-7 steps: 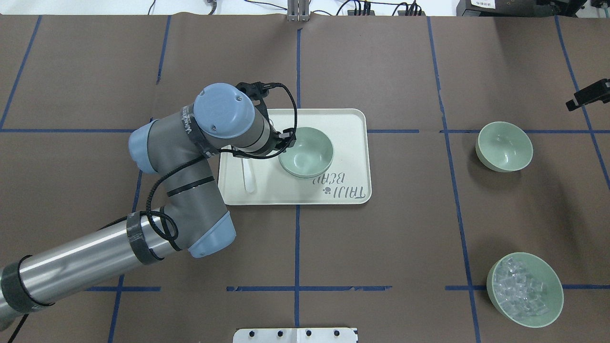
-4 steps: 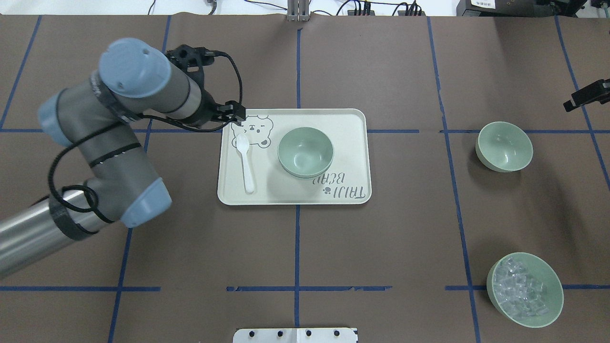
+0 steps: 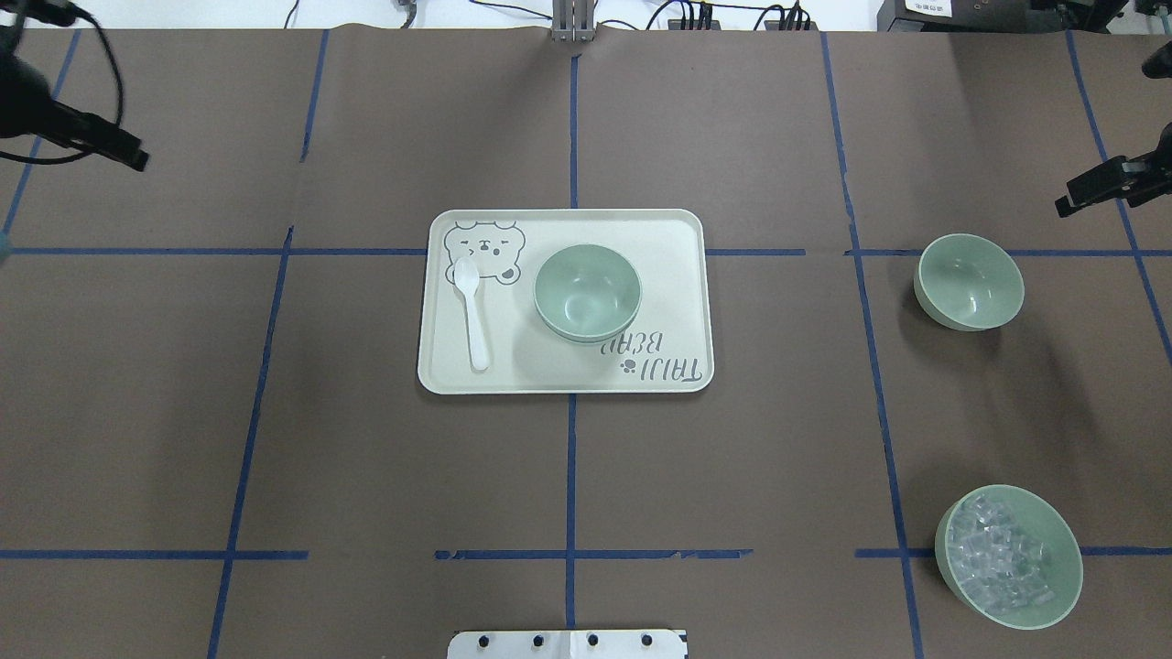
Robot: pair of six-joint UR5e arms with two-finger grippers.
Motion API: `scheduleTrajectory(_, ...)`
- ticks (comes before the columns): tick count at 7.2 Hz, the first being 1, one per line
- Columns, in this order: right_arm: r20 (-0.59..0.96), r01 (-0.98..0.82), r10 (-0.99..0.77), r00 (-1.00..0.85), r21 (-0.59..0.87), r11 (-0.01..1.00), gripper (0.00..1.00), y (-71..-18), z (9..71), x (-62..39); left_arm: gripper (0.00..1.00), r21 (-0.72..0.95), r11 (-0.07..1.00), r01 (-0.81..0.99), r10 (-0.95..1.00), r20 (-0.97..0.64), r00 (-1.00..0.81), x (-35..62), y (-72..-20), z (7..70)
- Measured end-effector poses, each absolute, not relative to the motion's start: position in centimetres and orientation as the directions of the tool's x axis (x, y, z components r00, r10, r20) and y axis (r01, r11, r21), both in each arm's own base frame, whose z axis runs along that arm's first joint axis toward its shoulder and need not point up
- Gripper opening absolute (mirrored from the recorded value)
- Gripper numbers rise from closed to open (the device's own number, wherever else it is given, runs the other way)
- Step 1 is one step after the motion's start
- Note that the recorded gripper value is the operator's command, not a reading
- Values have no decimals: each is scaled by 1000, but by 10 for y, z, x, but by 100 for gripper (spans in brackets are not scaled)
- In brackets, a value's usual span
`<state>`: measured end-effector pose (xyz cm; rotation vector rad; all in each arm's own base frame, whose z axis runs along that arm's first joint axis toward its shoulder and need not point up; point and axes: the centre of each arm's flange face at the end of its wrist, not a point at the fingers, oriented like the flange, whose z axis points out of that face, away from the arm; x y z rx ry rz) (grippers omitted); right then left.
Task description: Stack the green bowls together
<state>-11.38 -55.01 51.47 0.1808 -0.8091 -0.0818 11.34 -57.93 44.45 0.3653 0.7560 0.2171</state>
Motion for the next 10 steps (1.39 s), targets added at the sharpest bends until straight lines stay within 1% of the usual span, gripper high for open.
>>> scheduleTrajectory(1,704,-6,-126,699,182,983,100,-548,511,-126,100,382,922,-70,308,-610,730,41,-569,486)
scheduleTrajectory(2,700,-9,-120,704,178,984,100,-547,509,-132,100,310,949,-64,251,-611,751,-14,-554,524)
scheduleTrajectory(4,696,0,-124,707,176,984,100,-544,510,-140,100,89,994,-57,101,-641,761,-50,-535,580)
scheduleTrajectory(5,688,15,-134,714,176,984,100,-543,513,-151,100,45,997,-55,71,-651,756,-53,-531,590)
scheduleTrajectory(7,661,61,-168,731,182,981,87,-539,518,-183,100,23,998,-55,56,-658,751,-53,-532,592)
scheduleTrajectory(9,646,114,-194,738,164,980,83,-531,535,-213,100,24,998,-55,57,-660,749,-53,-532,591)
scheduleTrajectory(10,645,127,-209,735,172,977,79,-528,545,-220,100,26,998,-55,59,-660,749,-53,-532,590)
